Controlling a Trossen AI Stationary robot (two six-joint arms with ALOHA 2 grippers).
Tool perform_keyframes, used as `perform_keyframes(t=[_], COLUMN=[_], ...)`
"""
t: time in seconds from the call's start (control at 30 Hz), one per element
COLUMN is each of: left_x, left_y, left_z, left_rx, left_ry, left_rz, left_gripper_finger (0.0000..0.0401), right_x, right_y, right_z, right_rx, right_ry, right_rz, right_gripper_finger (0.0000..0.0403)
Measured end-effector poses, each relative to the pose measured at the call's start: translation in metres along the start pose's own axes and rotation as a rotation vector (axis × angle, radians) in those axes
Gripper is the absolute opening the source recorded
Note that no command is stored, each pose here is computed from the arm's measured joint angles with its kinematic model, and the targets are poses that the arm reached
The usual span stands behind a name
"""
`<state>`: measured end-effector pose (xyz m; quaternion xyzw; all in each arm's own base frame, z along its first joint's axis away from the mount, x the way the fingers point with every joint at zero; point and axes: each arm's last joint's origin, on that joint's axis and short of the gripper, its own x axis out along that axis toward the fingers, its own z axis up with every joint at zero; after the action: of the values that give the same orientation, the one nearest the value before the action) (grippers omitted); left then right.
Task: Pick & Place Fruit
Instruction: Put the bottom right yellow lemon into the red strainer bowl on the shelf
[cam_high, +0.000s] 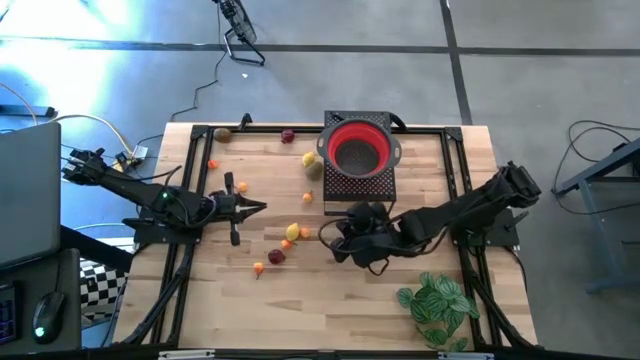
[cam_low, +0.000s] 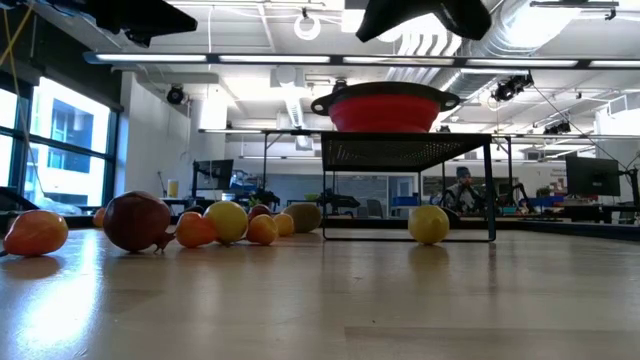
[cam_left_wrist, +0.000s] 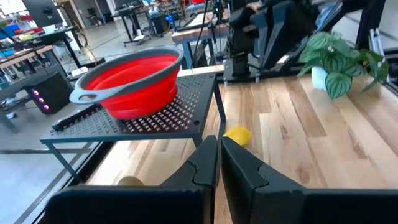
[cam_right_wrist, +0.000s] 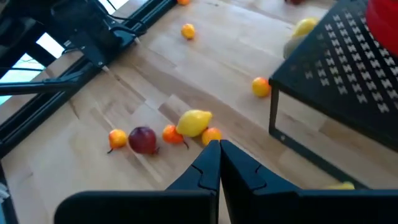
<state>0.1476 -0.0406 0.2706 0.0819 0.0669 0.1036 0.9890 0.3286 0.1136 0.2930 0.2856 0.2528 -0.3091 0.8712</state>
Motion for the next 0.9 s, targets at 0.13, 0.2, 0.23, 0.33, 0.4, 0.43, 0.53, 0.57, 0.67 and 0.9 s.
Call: perform_keyframes(t=[0.13,0.2,0.23,0.33,0.4,0.43,0.53,0.57,0.67,0.9], left_x=[0.0,0.0,0.0,0.0,0.0,0.0,0.0,0.0,0.0,0.0], left_y=[0.0,0.0,0.0,0.0,0.0,0.0,0.0,0.0,0.0,0.0], left_z=[0.0,-0.001,-0.001,-0.001,-0.001,-0.001,-0.003,-0.003,-0.004,-0.004], left_rx=[0.002,0.003,0.003,0.003,0.004,0.005,0.015,0.019,0.021,0.022], left_ry=[0.004,0.005,0.005,0.005,0.006,0.008,0.024,0.029,0.033,0.034], left_rz=[0.0,0.0,0.0,0.0,0.0,0.0,-0.001,-0.002,0.0,0.006], left_gripper_finger=[0.0017,0.0017,0.0017,0.0017,0.0017,0.0017,0.0017,0.0017,0.0017,0.0017], right_x=[-0.006,-0.009,-0.01,-0.012,-0.011,-0.011,-0.004,-0.001,0.013,0.008], right_y=[-0.001,-0.002,-0.004,-0.009,-0.014,-0.017,-0.022,-0.022,-0.017,0.006], right_z=[-0.007,-0.011,-0.014,-0.022,-0.028,-0.032,-0.045,-0.051,-0.07,-0.08], right_rx=[0.058,0.101,0.119,0.171,0.21,0.236,0.301,0.311,0.332,0.401], right_ry=[0.025,0.047,0.064,0.122,0.183,0.228,0.349,0.389,0.421,0.28], right_rz=[-0.021,-0.041,-0.055,-0.117,-0.177,-0.212,-0.328,-0.359,-0.392,-0.328], right_gripper_finger=[0.0002,0.0002,0.0002,0.0002,0.0002,0.0002,0.0002,0.0002,0.0002,0.0002])
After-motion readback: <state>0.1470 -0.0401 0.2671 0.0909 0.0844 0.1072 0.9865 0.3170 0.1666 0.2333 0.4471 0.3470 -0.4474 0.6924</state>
